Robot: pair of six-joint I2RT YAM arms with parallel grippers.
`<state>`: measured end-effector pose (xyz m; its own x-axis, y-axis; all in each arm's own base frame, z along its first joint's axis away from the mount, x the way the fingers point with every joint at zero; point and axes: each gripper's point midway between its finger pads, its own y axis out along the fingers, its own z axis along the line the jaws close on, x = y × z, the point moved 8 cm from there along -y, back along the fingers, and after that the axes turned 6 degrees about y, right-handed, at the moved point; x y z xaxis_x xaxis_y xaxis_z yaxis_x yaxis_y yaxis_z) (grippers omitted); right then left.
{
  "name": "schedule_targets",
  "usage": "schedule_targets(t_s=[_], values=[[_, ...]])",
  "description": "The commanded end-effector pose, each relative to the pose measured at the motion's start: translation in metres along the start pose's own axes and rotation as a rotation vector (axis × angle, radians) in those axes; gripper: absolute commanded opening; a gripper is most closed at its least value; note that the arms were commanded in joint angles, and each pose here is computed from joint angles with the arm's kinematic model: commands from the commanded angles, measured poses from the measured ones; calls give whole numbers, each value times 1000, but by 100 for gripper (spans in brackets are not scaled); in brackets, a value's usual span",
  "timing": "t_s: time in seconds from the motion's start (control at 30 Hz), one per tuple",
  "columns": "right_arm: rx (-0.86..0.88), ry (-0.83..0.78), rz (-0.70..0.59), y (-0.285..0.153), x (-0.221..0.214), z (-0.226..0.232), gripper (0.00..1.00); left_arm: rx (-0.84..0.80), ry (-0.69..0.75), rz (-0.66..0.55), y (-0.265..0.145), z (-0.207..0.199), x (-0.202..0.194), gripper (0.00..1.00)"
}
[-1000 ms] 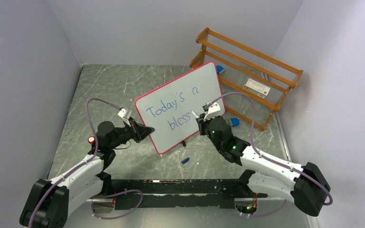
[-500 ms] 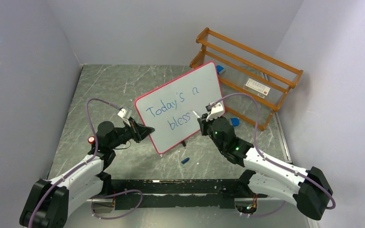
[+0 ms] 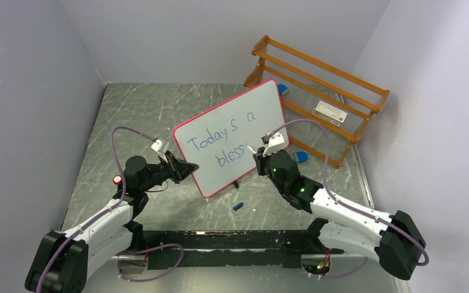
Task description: Write a sentence on the whiteboard
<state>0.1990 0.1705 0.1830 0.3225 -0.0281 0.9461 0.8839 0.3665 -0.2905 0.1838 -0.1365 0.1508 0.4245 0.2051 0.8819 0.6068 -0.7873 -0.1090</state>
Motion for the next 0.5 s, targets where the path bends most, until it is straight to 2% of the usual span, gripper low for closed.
schedule_targets(t_s=[0.0,0.47], values=[[-12,9,2,3,-2,-1,0,104,37,2,-1,13,-4,5],[-16,19,89,-2,-15,-4,0,109,38,-1,-1,13,-3,5]])
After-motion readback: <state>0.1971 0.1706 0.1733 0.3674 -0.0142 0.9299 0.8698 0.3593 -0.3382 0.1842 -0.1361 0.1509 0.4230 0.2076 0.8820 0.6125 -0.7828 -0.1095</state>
